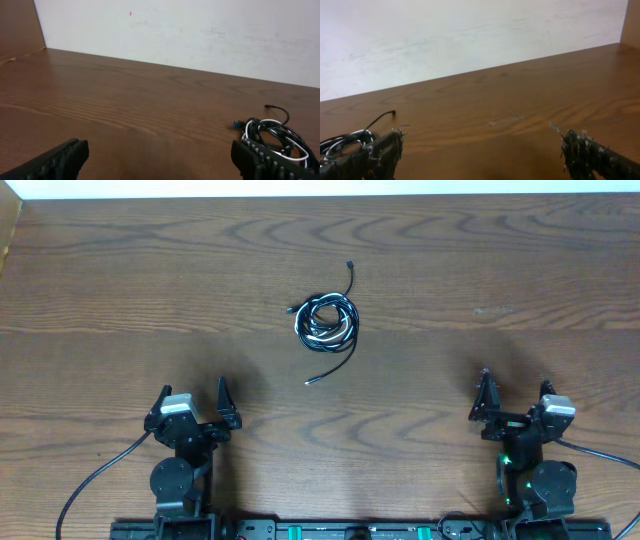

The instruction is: Untangle cables

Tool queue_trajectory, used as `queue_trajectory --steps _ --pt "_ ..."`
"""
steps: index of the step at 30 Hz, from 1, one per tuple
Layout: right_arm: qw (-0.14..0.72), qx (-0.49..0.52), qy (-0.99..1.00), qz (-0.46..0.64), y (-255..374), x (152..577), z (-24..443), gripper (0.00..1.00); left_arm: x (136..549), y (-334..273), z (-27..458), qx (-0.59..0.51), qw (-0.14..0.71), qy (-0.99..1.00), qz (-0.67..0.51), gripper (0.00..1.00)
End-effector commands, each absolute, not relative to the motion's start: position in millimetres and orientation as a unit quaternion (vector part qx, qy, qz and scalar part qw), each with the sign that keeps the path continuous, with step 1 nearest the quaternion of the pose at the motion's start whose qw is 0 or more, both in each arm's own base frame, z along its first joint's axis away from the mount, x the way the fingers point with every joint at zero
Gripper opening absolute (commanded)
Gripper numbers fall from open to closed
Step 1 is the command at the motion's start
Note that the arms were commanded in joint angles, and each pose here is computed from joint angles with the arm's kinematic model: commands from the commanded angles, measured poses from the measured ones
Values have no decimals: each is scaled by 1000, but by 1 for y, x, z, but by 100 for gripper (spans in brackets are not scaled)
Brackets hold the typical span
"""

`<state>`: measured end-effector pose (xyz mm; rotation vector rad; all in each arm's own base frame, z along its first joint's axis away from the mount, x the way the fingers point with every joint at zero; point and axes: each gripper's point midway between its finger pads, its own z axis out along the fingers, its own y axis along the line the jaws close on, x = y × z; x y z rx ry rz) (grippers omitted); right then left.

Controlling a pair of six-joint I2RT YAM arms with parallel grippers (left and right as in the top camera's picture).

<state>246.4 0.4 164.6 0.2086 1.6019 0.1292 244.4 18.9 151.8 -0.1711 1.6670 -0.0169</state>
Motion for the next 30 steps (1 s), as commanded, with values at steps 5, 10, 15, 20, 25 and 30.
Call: queue_trajectory --steps 5,10,15,20,25,30 --pt "686 19 713 143 39 244 171 99 243 23 137 -105 649 753 -18 96" --pt "693 9 706 149 43 242 180 99 243 7 148 -76 654 751 -54 96" --pt "705 -13 692 155 48 238 200 99 241 3 158 -70 638 765 -60 96" --pt "711 -13 685 156 48 237 221 99 241 3 174 -71 612 786 -58 96" --pt "710 -22 684 164 52 239 240 99 246 -3 199 -51 585 807 -63 96" --pt "696 -41 693 182 63 249 257 99 253 -11 215 -41 537 838 -82 96"
